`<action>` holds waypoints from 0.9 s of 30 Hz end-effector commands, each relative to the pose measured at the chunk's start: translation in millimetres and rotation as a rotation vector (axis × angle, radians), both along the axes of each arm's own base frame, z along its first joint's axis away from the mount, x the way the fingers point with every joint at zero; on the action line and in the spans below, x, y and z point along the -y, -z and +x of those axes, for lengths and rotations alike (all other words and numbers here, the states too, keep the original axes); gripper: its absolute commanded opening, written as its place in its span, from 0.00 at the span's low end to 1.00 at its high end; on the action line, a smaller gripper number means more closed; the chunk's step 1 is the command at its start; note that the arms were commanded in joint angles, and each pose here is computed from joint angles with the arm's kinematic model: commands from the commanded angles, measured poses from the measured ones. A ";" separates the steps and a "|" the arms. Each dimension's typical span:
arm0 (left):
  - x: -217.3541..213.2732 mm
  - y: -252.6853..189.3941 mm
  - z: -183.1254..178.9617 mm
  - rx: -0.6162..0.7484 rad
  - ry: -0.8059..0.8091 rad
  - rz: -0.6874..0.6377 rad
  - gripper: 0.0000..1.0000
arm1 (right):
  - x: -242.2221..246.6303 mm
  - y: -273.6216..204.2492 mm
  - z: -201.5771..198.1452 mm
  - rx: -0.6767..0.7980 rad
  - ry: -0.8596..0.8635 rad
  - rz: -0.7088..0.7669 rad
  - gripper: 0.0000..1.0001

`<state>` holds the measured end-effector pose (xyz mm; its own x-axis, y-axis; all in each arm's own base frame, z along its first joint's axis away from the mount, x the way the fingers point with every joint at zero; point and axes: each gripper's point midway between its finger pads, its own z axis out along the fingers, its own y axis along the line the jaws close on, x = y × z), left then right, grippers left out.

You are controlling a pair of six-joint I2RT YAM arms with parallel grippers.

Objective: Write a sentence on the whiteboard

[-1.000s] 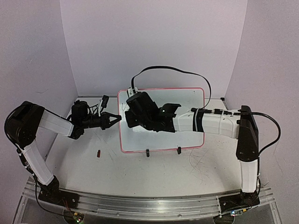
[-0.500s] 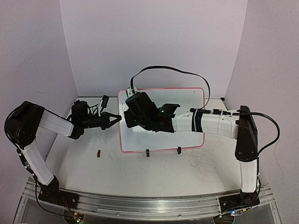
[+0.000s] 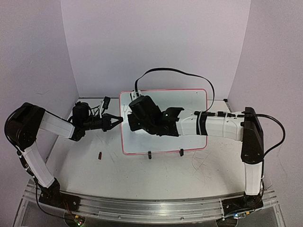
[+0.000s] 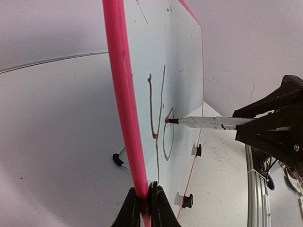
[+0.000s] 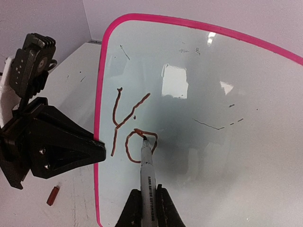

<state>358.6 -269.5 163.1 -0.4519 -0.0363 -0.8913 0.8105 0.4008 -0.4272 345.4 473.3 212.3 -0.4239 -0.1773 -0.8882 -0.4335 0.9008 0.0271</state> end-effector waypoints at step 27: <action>2.7 -9.7 1.5 0.087 -0.005 0.022 0.00 | 12.3 -35.6 -1.0 0.064 -0.008 0.050 0.00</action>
